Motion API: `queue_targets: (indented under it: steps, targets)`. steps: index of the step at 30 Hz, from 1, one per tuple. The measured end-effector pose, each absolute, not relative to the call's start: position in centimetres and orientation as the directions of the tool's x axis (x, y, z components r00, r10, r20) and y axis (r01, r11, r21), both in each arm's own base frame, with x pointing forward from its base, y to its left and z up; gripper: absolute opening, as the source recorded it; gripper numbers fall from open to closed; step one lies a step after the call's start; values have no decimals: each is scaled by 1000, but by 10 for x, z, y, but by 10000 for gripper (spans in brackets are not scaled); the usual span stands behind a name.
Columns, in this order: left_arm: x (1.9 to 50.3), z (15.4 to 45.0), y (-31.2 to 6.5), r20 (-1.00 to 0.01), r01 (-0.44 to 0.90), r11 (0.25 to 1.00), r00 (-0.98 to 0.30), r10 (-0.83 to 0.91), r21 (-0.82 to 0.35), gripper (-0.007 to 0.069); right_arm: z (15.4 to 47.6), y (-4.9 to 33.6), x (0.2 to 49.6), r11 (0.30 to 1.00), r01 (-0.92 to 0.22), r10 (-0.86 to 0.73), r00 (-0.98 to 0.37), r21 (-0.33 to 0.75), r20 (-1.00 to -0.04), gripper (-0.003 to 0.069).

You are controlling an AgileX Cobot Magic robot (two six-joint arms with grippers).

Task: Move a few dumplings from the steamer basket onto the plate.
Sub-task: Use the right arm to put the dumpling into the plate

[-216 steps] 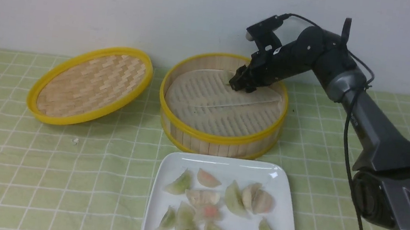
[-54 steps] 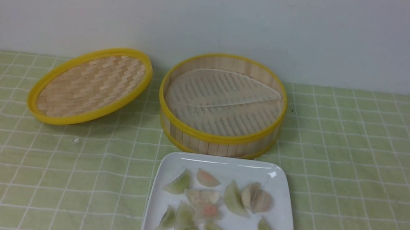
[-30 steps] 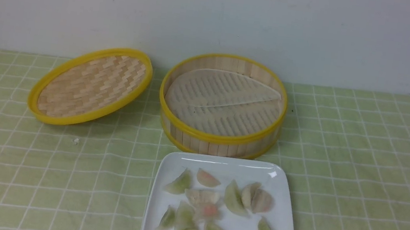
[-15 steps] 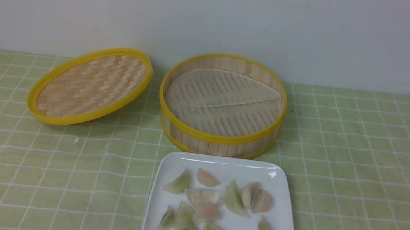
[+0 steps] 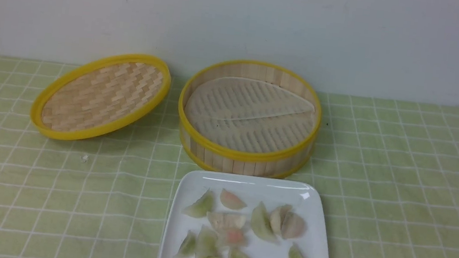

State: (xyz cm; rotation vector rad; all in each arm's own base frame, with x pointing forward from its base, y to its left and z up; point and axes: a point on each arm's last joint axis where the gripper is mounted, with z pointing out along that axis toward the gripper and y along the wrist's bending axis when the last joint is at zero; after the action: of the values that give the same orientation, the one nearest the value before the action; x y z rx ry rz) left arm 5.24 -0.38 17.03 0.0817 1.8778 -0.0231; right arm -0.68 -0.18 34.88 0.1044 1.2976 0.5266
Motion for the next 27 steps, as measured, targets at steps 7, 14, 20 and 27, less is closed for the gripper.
queue_targets:
  steps: [7,14,20,27]
  targets:
    - [52,170,-4,-952,68,997,-302,45,25,-6,349,-2,-7,878,-313,428,170,363,-888,-13]
    - [52,170,-4,-952,68,997,-302,45,25,-6,349,-2,-7,881,-309,422,170,359,-890,-13]
    - [52,170,-4,-952,68,997,-302,45,25,-6,345,-5,-5,944,-231,282,188,236,-941,-13]
    - [52,170,-4,-952,68,997,-302,45,25,-6,330,-8,-2,994,-40,105,78,102,-991,-13]
